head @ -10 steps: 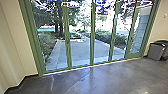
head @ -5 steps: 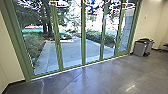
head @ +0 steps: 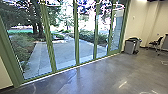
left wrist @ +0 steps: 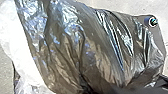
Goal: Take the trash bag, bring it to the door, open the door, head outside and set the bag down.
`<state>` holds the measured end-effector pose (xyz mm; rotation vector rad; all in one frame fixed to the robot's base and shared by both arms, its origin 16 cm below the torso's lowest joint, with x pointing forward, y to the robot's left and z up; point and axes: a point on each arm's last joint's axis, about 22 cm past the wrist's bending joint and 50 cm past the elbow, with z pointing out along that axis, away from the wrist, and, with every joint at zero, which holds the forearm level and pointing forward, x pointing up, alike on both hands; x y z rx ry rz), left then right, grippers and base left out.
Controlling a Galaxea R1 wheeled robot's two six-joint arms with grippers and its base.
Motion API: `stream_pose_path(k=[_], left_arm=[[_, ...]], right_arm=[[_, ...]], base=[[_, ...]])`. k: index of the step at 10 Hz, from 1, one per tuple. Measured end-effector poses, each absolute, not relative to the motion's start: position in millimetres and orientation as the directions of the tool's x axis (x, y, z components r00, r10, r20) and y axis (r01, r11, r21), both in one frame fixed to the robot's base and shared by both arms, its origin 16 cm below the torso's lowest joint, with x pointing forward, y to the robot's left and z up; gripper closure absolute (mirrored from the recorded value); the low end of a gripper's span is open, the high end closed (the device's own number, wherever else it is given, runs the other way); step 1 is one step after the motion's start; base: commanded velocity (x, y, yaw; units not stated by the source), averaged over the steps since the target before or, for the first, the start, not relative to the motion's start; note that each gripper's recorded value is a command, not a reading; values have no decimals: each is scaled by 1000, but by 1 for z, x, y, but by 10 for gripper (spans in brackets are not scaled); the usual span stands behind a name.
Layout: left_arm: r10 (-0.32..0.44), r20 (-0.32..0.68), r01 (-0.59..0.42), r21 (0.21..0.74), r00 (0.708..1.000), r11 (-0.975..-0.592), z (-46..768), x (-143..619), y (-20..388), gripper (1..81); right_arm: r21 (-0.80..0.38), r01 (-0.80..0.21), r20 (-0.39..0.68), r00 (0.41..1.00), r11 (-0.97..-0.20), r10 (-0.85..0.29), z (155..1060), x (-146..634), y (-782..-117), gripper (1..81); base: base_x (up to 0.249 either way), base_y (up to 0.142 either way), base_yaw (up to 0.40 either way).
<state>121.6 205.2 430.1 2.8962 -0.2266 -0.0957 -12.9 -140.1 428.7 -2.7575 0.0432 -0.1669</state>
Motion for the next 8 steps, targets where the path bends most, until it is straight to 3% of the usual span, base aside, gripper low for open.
stream_pose_path(k=[6,8], left_arm=[[-161,-45,-146,237,986,-960,430,123,205,811],[-162,-46,-147,237,986,-960,430,122,205,811]], right_arm=[[-370,-7,110,993,-929,-52,429,-13,-141,10],[-370,-7,109,993,-929,-51,428,-14,-141,10]], base=[[0,0,-148],[0,0,0]])
